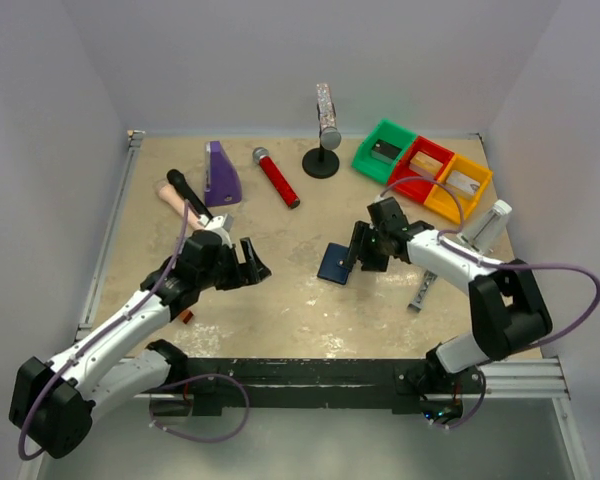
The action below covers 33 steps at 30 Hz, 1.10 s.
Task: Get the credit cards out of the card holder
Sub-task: Pick up the card holder from the center of the board.
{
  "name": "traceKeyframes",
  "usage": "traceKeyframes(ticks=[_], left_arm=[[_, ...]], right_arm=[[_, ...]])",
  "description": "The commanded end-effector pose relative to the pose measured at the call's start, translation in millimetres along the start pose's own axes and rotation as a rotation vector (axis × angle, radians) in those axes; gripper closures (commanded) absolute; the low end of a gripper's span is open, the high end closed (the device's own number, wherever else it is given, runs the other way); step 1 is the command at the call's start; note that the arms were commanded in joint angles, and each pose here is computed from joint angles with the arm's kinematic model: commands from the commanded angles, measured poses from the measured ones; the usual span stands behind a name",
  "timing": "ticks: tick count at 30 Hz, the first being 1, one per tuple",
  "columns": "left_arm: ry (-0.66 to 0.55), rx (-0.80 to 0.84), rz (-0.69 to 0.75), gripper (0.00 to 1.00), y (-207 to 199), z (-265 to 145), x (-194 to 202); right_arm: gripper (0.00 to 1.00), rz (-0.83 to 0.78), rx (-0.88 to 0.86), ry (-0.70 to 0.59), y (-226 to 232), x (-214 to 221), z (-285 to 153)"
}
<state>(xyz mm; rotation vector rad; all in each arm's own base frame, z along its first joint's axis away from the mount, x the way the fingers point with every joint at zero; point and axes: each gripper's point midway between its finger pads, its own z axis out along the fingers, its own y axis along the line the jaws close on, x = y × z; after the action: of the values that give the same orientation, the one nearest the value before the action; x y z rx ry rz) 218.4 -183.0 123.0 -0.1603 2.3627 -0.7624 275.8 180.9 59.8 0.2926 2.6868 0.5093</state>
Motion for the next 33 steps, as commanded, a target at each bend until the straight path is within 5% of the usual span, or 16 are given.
traceKeyframes(ticks=[1, 18, 33], left_arm=[[0.002, 0.073, 0.013, 0.17, -16, 10, -4], [0.072, 0.13, 0.013, 0.3, -52, 57, -19], [0.146, 0.044, 0.077, 0.53, -65, 104, 1]], right_arm=[[0.47, 0.026, -0.11, -0.027, 30, -28, 4], [0.52, 0.107, -0.133, 0.019, 20, -47, 28], [0.58, 0.145, -0.177, 0.071, 18, -41, 42]])
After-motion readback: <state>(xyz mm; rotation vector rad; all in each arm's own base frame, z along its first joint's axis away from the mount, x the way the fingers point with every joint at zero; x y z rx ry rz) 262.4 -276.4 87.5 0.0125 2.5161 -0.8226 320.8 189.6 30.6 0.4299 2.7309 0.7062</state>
